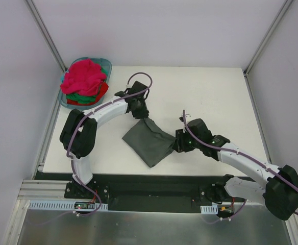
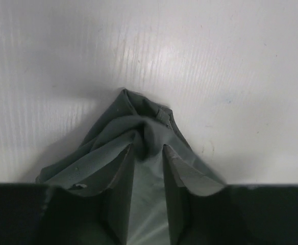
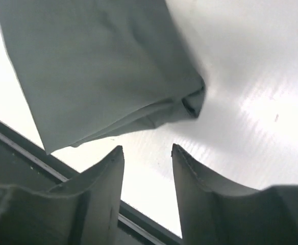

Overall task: Fold and stack the t-shirts
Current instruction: Fold the long partially folded tshirt into a neat square

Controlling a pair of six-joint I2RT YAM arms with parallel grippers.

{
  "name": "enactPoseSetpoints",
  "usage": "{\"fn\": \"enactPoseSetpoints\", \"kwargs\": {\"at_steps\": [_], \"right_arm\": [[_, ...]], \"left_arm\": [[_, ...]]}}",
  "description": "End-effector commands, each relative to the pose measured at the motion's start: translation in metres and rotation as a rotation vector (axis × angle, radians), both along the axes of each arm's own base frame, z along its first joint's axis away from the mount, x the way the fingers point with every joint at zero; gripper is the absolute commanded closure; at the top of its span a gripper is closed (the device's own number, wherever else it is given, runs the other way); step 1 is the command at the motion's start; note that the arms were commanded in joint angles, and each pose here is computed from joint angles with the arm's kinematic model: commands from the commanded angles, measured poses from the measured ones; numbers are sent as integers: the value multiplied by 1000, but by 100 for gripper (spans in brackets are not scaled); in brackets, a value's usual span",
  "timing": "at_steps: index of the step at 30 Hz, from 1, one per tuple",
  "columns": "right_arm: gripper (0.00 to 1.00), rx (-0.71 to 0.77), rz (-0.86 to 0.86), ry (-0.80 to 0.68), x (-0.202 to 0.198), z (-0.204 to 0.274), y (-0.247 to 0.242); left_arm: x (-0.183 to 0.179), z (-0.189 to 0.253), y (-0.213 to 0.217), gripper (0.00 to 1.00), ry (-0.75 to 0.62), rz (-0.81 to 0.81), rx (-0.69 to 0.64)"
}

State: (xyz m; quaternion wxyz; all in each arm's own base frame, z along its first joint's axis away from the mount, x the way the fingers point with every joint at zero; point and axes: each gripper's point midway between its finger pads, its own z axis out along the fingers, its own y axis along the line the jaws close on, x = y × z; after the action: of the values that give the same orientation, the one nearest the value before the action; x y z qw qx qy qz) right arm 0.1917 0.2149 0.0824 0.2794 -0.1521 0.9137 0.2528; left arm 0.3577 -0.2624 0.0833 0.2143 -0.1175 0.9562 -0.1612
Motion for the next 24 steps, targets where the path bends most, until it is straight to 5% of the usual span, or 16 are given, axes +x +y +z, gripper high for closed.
{"fn": "enactPoseSetpoints", "kwargs": {"at_steps": [1, 4, 5, 6, 8, 14, 24], "right_arm": [[40, -143, -140, -47, 16, -1, -32], [22, -155, -149, -76, 20, 15, -36], [20, -135, -132, -78, 18, 21, -33], [16, -97, -105, -74, 15, 26, -26], [4, 28, -24, -71, 8, 39, -3], [4, 278, 158, -25, -12, 65, 59], [4, 132, 64, 58, 11, 8, 78]], "left_arm": [[21, 14, -7, 62, -60, -23, -16], [20, 29, -11, 32, -83, -49, -42], [17, 36, -14, 7, -88, -70, -65], [14, 42, -15, 1, -93, -86, -78], [4, 50, -18, 1, -94, -119, -105], [-18, 54, -35, 1, -55, -237, -212], [2, -6, -62, 1, 83, -263, -237]]}}
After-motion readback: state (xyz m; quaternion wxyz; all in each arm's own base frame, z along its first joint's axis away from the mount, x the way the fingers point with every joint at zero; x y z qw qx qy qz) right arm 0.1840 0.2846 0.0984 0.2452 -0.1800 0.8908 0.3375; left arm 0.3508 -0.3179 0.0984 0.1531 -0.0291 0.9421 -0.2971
